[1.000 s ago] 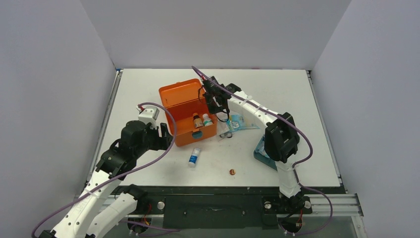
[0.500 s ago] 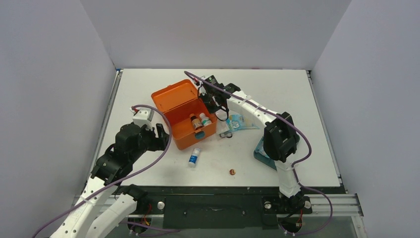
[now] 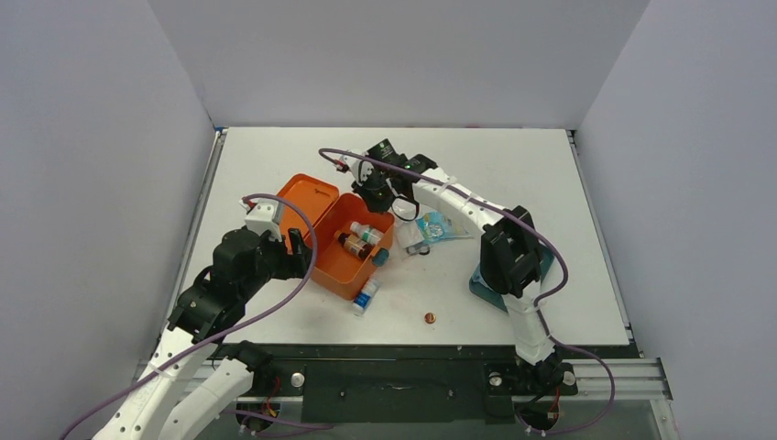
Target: Organize the medicine kit
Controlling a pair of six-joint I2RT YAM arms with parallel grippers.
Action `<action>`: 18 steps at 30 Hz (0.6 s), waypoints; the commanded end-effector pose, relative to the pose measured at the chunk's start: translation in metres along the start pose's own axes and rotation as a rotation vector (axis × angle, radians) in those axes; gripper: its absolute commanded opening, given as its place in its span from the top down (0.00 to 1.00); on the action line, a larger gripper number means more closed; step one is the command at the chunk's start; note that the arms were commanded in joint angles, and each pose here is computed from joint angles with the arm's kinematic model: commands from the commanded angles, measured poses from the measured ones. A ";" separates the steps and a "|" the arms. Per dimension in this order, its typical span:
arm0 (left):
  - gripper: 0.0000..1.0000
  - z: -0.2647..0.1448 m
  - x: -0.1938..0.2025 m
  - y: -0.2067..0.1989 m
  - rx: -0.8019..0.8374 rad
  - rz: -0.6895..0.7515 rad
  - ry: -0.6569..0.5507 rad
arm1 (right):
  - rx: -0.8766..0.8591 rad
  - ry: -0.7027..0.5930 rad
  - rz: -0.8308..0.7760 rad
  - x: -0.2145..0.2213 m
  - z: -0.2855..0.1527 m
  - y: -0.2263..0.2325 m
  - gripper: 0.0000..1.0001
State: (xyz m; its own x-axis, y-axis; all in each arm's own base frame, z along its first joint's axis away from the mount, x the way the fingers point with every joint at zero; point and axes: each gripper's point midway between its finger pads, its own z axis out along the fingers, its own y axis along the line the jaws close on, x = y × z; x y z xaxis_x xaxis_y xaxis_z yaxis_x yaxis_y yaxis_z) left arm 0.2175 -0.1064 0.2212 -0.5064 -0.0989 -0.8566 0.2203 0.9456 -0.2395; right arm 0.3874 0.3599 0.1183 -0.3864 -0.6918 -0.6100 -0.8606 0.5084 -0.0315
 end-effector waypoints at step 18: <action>0.36 -0.005 -0.010 -0.002 0.006 -0.009 -0.050 | -0.033 -0.199 -0.327 -0.073 -0.031 0.013 0.76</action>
State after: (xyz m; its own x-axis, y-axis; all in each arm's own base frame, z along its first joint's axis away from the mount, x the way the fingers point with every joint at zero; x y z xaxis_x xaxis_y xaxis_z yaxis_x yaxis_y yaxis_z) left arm 0.2165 -0.1037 0.2249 -0.4910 -0.1069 -0.8646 0.2148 0.9469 -0.2391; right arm 0.3849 0.3845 0.1272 -0.1308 -0.7686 -0.6262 -0.9567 0.2635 -0.1237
